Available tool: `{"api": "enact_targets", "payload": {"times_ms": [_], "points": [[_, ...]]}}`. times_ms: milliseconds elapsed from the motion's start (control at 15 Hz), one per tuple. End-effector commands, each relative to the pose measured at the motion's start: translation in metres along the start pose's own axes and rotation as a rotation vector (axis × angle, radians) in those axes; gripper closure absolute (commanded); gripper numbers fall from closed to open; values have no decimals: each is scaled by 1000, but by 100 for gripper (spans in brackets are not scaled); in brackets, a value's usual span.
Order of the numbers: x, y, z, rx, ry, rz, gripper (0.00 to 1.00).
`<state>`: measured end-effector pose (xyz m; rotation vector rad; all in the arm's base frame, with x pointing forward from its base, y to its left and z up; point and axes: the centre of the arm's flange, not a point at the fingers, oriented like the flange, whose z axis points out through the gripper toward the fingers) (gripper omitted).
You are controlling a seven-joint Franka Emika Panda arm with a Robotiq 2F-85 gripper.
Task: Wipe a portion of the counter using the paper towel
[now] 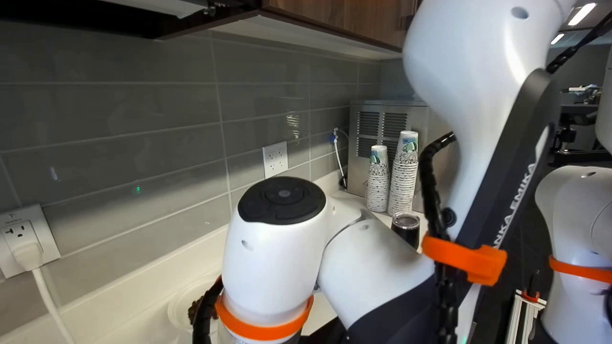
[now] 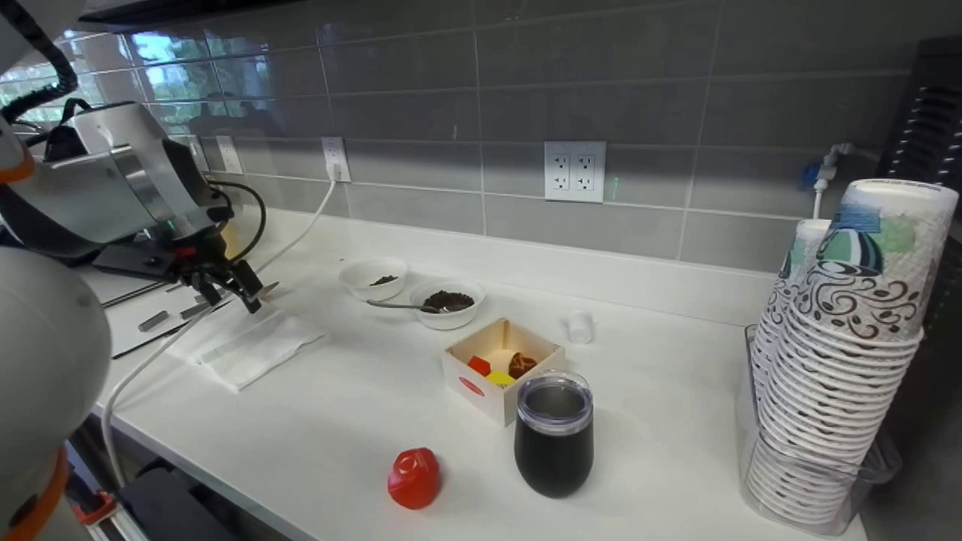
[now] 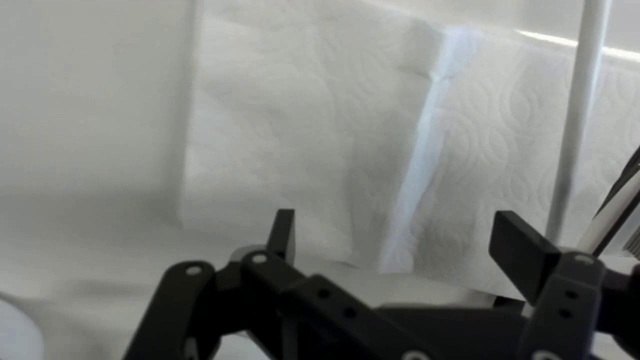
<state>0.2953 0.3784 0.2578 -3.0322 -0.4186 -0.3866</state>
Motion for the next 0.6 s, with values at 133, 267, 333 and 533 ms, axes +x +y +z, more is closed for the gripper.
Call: {"api": "enact_targets", "payload": {"times_ms": [133,267,333,533], "points": [[-22,46,-63,-134,31,-25,0],[-31,62,-68,-124,58,-6,0],[-34,68,-70,-117,71,7,0],[-41,86,-74,-99,102,50,0]]}}
